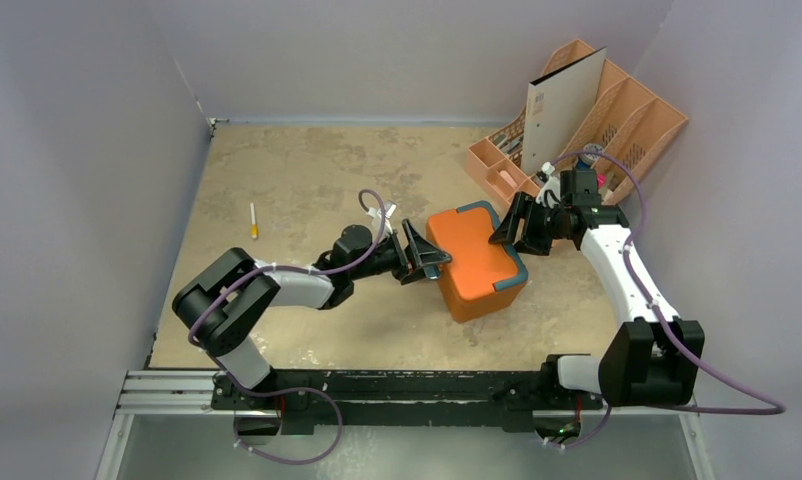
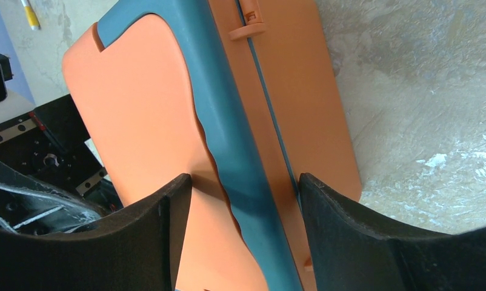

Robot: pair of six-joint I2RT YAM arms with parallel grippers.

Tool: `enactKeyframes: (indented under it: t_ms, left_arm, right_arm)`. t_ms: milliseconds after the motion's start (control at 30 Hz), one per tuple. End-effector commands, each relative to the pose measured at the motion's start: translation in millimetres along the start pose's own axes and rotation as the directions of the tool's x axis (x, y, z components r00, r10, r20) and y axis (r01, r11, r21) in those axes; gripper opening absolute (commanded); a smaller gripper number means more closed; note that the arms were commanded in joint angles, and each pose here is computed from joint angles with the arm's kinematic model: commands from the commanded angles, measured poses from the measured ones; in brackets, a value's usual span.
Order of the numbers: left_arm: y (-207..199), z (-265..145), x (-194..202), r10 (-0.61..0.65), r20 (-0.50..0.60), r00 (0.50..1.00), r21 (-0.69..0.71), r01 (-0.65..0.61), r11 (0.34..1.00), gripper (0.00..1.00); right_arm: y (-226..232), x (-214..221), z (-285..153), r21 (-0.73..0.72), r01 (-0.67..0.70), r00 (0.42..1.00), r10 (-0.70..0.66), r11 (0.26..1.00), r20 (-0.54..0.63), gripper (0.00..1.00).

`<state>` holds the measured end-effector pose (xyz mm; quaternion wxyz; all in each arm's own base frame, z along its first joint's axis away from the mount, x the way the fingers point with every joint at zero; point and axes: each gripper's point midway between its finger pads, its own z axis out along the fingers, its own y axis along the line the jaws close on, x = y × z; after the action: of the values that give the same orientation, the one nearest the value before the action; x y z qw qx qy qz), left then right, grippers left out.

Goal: Organize the medicine kit
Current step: Close the medicine box at the center of the board.

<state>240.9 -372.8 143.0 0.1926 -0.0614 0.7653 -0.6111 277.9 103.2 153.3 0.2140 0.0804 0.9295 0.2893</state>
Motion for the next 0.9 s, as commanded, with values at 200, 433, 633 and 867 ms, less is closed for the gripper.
enactKeyframes:
  t_ms: [200, 433, 633, 867]
  left_arm:
    - [-37, 0, -13, 0.01, 0.08, 0.997, 0.121, -0.019, 0.992, 0.89]
    - [-31, 4, -7, -0.013, 0.068, 0.998, 0.115, 0.005, 0.993, 0.89]
    - [-28, 12, 0, -0.033, 0.052, 0.998, 0.12, 0.026, 0.992, 0.88]
    - [-33, 6, -2, -0.039, 0.079, 0.996, 0.134, 0.028, 0.991, 0.84]
  right_arm:
    - [10, 3, -3, -0.052, 0.006, 1.0, -0.006, 0.999, 0.007, 0.67]
    - [10, 4, -3, -0.055, 0.006, 1.0, -0.005, 0.998, 0.01, 0.67]
    - [13, 4, -4, -0.064, 0.006, 1.0, -0.005, 0.998, 0.015, 0.67]
    - [13, 4, -1, -0.071, 0.002, 1.0, -0.002, 0.997, 0.008, 0.67]
